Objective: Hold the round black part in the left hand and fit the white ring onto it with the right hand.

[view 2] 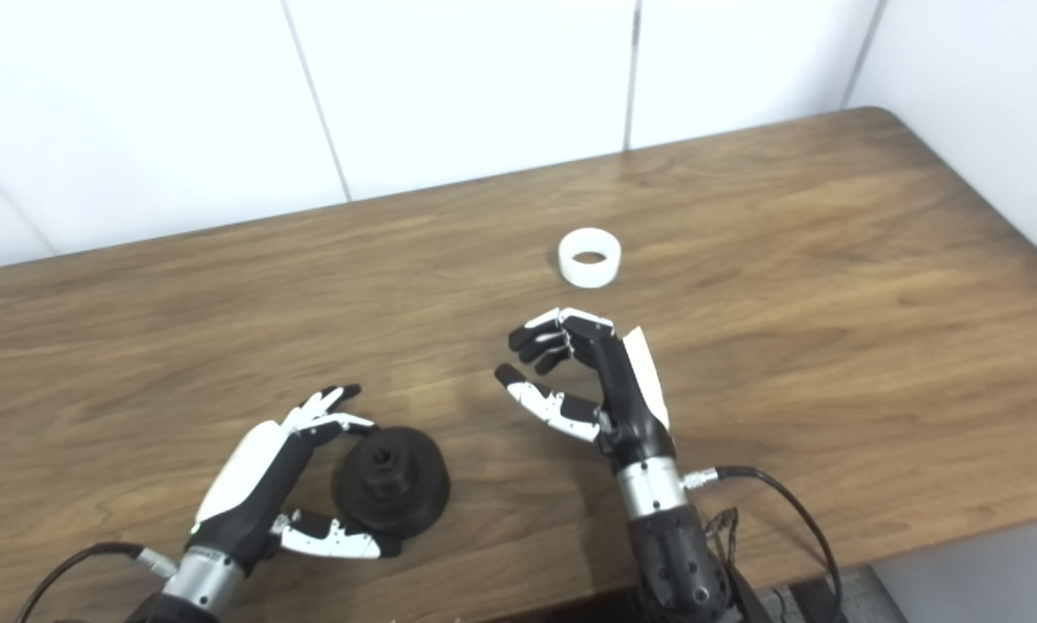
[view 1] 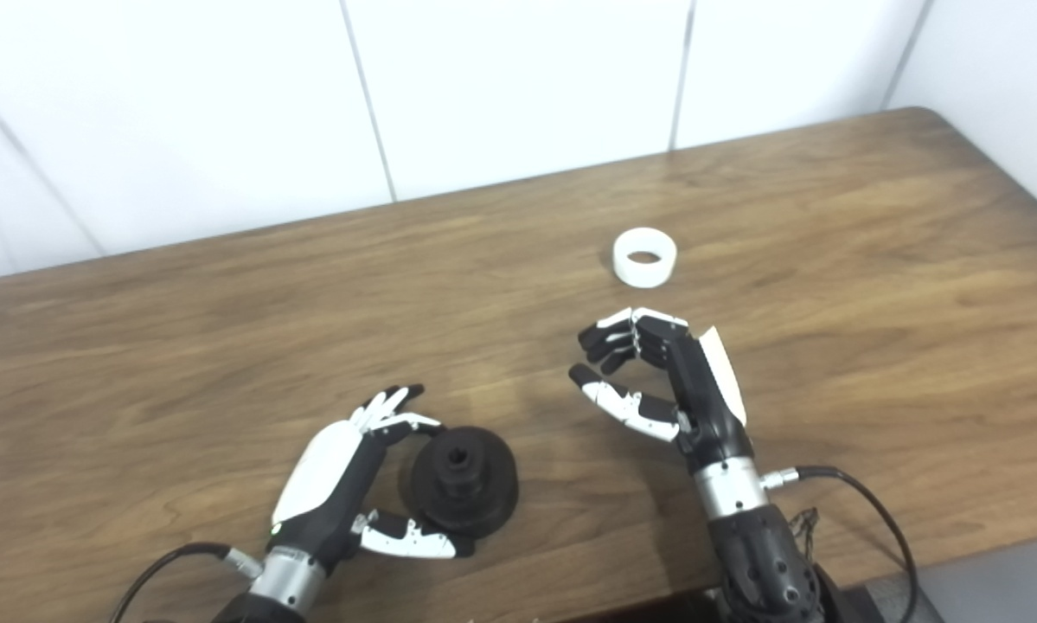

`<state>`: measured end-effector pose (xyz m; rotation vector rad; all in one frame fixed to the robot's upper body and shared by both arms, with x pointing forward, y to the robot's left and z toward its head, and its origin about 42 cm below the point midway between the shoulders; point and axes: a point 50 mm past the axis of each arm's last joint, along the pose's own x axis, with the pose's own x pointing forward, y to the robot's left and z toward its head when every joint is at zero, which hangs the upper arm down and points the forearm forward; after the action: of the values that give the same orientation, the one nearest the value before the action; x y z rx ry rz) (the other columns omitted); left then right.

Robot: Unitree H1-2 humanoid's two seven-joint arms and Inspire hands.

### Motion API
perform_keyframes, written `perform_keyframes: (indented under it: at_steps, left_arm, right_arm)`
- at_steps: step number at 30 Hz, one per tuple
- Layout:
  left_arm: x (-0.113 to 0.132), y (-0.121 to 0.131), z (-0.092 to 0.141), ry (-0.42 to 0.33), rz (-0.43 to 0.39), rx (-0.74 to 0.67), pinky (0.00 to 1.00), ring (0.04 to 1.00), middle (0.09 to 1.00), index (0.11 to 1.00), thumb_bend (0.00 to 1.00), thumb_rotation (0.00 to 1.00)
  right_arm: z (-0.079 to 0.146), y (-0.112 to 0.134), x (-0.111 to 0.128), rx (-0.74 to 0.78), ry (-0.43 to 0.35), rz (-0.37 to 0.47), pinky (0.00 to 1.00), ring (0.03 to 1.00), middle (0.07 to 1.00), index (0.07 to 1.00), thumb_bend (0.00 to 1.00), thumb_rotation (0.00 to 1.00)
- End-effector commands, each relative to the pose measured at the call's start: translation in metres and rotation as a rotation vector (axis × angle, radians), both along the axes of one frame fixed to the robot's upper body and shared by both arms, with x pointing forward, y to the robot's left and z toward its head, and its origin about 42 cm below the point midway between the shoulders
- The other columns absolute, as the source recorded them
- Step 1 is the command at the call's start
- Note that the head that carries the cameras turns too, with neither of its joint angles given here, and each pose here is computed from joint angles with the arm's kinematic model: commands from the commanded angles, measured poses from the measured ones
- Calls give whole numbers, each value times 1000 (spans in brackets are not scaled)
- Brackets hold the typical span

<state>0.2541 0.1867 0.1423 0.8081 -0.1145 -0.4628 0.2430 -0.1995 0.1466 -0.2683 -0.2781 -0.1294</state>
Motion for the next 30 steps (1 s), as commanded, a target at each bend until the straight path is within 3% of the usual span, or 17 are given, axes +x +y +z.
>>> perform_keyframes:
  at_steps: [1, 10, 16, 18, 19, 21, 26, 30]
  left_arm:
    - [1, 2, 8, -40, -21, 0, 1000, 1000, 957, 628, 960, 212]
    - [0, 2, 5, -38, -14, -3, 1000, 1000, 958, 626, 956, 210]
    - [-1, 2, 1, -41, -10, -11, 1000, 1000, 953, 622, 968, 208]
    - [-2, 2, 1, -45, -15, -15, 1000, 1000, 954, 622, 957, 201]
    - [-2, 2, 0, -45, -17, -15, 1000, 1000, 953, 623, 947, 207]
    - [-3, 2, 0, -43, -16, -13, 1000, 1000, 952, 624, 944, 204]
    - [-2, 1, -1, -46, -18, -11, 1000, 1000, 950, 622, 951, 193]
    - [-2, 1, -1, -47, -19, -8, 1000, 1000, 953, 623, 949, 209]
  right_arm:
    - [25, 17, 8, 114, -96, -43, 448, 535, 598, 496, 501, 154]
    - [64, -27, 45, -105, -198, -104, 420, 541, 617, 496, 504, 157]
    - [86, -48, 71, -296, -173, -141, 405, 529, 651, 498, 506, 164]
    - [92, -53, 79, -380, -134, -166, 466, 620, 704, 499, 507, 172]
    - [94, -55, 82, -411, -115, -172, 550, 715, 771, 610, 595, 325]
    - [99, -59, 89, -470, -82, -177, 625, 791, 830, 719, 670, 457]
    - [108, -66, 112, -612, -6, -198, 680, 882, 922, 826, 724, 592]
    - [112, -75, 135, -695, 29, -197, 723, 913, 952, 865, 748, 622]
